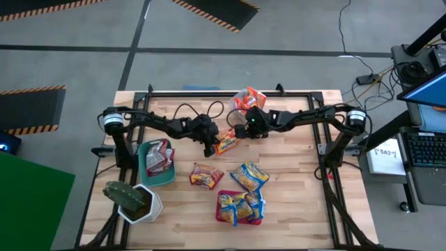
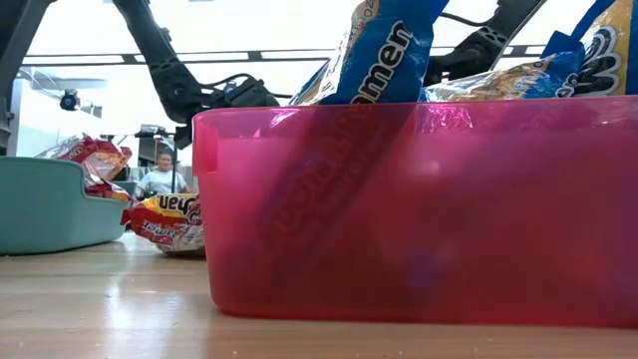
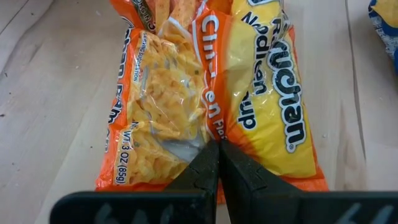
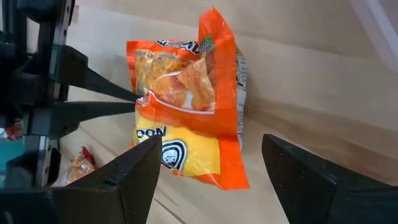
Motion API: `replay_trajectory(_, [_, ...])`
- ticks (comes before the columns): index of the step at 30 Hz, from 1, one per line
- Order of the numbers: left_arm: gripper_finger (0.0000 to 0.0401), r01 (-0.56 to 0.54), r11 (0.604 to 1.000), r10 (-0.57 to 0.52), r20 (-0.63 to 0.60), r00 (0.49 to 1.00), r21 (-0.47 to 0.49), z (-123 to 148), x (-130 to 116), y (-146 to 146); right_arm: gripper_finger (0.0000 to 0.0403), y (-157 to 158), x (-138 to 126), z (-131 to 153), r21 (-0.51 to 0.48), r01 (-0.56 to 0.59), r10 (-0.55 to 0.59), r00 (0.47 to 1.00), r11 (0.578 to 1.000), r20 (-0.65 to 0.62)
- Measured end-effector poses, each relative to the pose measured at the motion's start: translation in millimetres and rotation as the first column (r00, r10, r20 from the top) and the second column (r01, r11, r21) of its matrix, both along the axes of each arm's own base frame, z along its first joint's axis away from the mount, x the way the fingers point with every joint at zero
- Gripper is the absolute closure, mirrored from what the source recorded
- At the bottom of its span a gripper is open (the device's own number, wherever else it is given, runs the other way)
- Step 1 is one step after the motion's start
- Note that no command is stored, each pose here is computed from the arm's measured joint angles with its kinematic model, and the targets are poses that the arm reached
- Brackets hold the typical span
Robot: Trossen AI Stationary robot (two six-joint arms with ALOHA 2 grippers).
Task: Sort Maruchan noodles
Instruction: Put the orange noodle pack into the transparent bin
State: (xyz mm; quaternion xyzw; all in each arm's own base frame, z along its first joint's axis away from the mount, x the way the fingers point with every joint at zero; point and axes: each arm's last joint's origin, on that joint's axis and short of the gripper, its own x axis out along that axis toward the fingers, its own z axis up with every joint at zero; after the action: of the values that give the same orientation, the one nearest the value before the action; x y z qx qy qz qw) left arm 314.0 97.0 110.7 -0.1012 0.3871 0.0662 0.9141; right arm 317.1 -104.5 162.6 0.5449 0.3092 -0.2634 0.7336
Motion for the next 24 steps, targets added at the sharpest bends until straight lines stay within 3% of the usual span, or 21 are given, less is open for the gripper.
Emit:
replay_trajectory(7, [0.0401, 0.004, 1.0, -0.003, 0.022, 1.0, -0.012, 0.4, 1.3, 0.0, 0.0138, 7.8, 5.8, -7.8, -0.029, -0.001, 0.001, 1.0, 1.0, -0.004])
replay_trajectory(15, [0.0401, -0.004, 0.999, 0.004, 0.024, 1.0, -0.036, 0.2, 1.3, -0.9, 0.015, 9.1, 22.6, -24.8, -0.013, -0.036, 0.037, 0.995, 0.999, 0.092])
replay_trajectory(24, [0.0401, 0.021, 0.998, -0.019, 0.03, 0.999, -0.059, 0.2, 2.4, -5.1, 0.0174, 8.3, 26.5, -22.6, -0.041, -0.057, 0.062, 0.988, 0.998, 0.142])
